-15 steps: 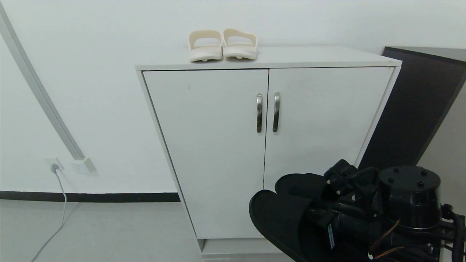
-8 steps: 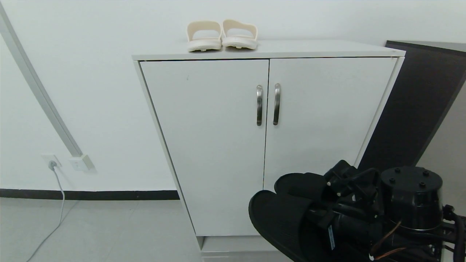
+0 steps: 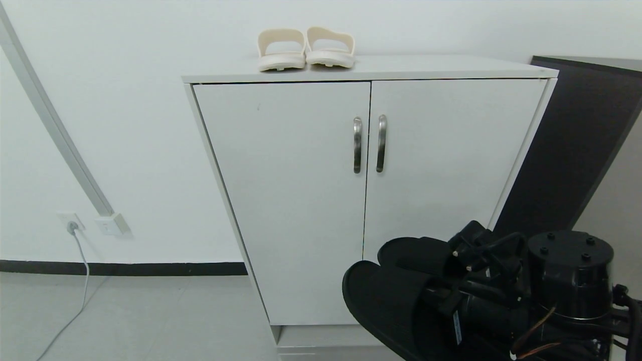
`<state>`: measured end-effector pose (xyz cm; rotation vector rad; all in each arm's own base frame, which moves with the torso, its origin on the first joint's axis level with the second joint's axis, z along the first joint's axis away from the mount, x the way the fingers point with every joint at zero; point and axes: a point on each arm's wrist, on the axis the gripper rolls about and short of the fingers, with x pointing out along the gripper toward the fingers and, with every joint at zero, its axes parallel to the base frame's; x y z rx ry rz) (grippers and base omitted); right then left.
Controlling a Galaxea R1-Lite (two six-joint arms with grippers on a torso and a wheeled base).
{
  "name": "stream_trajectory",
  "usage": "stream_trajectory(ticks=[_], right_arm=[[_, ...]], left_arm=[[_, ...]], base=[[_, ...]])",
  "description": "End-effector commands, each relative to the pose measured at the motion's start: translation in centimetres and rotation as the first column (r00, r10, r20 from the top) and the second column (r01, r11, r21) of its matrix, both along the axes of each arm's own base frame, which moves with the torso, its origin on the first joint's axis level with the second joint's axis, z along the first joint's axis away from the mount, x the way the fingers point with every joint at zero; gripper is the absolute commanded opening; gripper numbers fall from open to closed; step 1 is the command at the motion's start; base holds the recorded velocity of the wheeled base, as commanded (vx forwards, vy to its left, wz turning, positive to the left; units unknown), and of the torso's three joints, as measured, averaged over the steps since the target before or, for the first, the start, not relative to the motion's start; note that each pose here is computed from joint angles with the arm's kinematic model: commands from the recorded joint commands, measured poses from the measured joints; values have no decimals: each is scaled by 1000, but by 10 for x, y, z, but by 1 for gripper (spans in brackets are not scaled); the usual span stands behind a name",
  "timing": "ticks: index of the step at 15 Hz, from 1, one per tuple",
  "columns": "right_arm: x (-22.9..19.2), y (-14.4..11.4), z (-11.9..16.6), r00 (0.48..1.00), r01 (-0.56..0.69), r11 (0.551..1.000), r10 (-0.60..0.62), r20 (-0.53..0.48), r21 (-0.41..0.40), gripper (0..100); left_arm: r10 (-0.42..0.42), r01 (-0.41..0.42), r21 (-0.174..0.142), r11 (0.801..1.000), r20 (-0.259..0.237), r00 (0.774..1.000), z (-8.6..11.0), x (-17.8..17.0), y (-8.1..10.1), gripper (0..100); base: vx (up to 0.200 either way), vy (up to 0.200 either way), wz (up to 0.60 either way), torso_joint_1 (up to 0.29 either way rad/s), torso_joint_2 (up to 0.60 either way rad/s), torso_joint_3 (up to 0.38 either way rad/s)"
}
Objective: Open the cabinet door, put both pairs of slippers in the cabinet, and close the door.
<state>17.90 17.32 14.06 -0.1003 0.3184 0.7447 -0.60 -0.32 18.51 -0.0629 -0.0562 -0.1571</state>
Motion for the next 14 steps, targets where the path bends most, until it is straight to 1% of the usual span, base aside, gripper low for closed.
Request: stream_trajectory(ticks=[1, 3, 4, 6, 7, 8, 9, 10, 11, 12, 14], right_arm=[[0, 0, -1, 1000, 0, 1000, 0, -4, -3, 0], [1, 1, -3, 1000, 0, 1000, 0, -9, -10, 0], [1, 1, -4, 1000, 2, 1000, -2, -11, -11, 0], [2, 1, -3, 1000, 6, 1000, -6, -13, -7, 0], [3, 2, -4, 1000, 9, 1000, -9, -14, -10, 0], [4, 3, -7, 1000, 9, 1000, -10, -24, -17, 0], [5, 4, -8, 1000, 8, 1000, -8, -26, -19, 0], [5, 4, -9, 1000, 11, 1000, -11, -29, -22, 0], [5, 3, -10, 999, 15, 1000, -16, -32, -26, 0], [5, 3, -11, 999, 14, 1000, -15, -35, -28, 0], [5, 4, -12, 999, 10, 1000, -11, -39, -30, 0]], left_arm=[[-129, 128, -18, 992, -69, 989, 40, 57, -4, 100], [-170, 168, -26, 986, -140, 976, 43, 96, -7, 100], [-200, 197, -32, 980, -145, 969, 46, 110, -11, 100], [-283, 279, -46, 959, -142, 949, 57, 135, -26, 100], [-321, 317, -46, 947, -141, 937, 64, 145, -38, 100], [-352, 349, -48, 936, -146, 925, 70, 155, -53, 100], [-368, 366, -47, 930, -148, 918, 73, 159, -64, 100], [-400, 398, -41, 916, -149, 904, 78, 165, -86, 100], [-424, 424, -37, 905, -154, 893, 81, 169, -103, 100], [-438, 439, -32, 898, -156, 885, 83, 171, -115, 100], [-471, 471, -32, 881, -139, 871, 86, 181, -136, 100]], base=[[0, 0, 0, 0, 0, 0], [0, 0, 0, 0, 0, 0], [0, 0, 0, 0, 0, 0], [0, 0, 0, 0, 0, 0], [0, 0, 0, 0, 0, 0], [0, 0, 0, 0, 0, 0], [0, 0, 0, 0, 0, 0], [0, 0, 0, 0, 0, 0], [0, 0, 0, 0, 0, 0], [0, 0, 0, 0, 0, 0], [0, 0, 0, 0, 0, 0]])
